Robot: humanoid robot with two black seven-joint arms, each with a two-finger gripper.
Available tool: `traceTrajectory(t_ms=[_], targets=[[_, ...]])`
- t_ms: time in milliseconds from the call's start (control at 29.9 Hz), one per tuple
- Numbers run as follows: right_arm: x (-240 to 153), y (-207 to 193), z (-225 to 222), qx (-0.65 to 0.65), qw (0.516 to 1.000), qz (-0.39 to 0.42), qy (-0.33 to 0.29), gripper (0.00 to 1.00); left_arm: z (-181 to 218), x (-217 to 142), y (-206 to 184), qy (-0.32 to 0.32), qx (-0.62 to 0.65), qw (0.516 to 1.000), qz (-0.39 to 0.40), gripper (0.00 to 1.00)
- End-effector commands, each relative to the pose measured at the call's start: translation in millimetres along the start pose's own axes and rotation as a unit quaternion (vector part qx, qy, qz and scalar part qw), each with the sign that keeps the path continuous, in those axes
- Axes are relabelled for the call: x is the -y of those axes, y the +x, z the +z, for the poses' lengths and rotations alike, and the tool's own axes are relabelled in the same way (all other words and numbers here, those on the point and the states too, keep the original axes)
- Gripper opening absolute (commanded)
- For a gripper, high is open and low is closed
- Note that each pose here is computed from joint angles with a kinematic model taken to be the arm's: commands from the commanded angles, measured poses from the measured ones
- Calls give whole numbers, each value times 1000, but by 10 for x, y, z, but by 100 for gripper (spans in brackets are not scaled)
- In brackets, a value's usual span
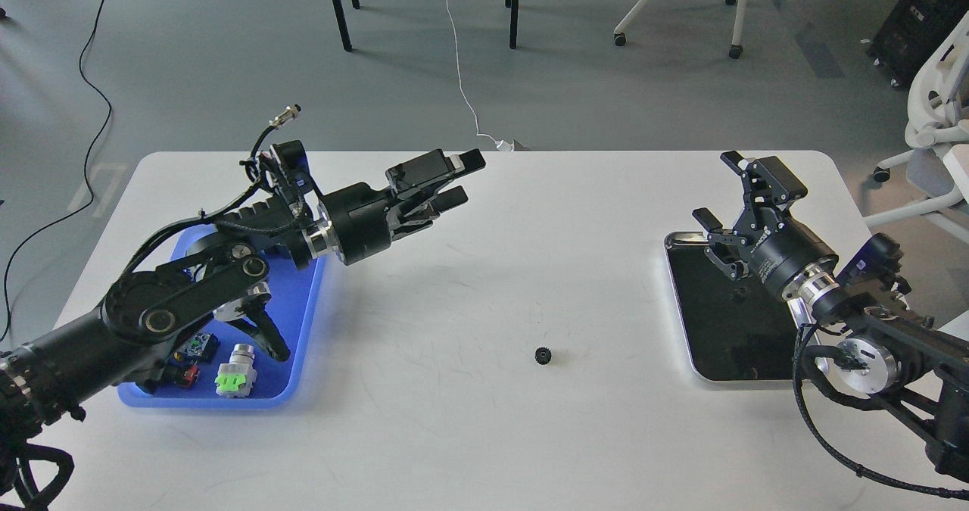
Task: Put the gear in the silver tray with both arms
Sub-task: 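Open the left gripper to set the gear on the table, then retract the left arm and reach the right gripper toward the gear, then lower the right gripper and grasp the black gear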
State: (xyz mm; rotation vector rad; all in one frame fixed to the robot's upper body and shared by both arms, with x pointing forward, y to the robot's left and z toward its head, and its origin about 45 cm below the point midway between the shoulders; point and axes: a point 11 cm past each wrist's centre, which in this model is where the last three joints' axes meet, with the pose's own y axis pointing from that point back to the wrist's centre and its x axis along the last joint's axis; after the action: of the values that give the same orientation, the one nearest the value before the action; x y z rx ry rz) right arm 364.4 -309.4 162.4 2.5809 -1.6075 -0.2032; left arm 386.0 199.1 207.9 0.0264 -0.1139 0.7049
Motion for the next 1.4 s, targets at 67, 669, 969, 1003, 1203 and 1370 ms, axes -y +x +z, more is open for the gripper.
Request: traceTrajectory(t_ms=[67, 669, 969, 1003, 1203, 1370], targets=[[120, -245, -39, -140, 984, -105, -42, 98, -117, -457, 347, -33, -84, 988, 123, 98], [559, -1205, -403, -610, 642, -454, -94, 99, -92, -898, 682, -105, -171, 951, 234, 98], [572, -1516, -88, -687, 471, -543, -106, 98, -88, -897, 680, -107, -172, 951, 233, 98], [579, -1522, -83, -694, 455, -547, -106, 97, -86, -890, 674, -108, -173, 951, 233, 98], [673, -1643, -49, -720, 408, -554, -88, 96, -100, -820, 611, -114, -182, 950, 227, 98], [694, -1699, 93, -734, 375, -562, -76, 93, -115, -764, 560, -118, -190, 949, 224, 98]])
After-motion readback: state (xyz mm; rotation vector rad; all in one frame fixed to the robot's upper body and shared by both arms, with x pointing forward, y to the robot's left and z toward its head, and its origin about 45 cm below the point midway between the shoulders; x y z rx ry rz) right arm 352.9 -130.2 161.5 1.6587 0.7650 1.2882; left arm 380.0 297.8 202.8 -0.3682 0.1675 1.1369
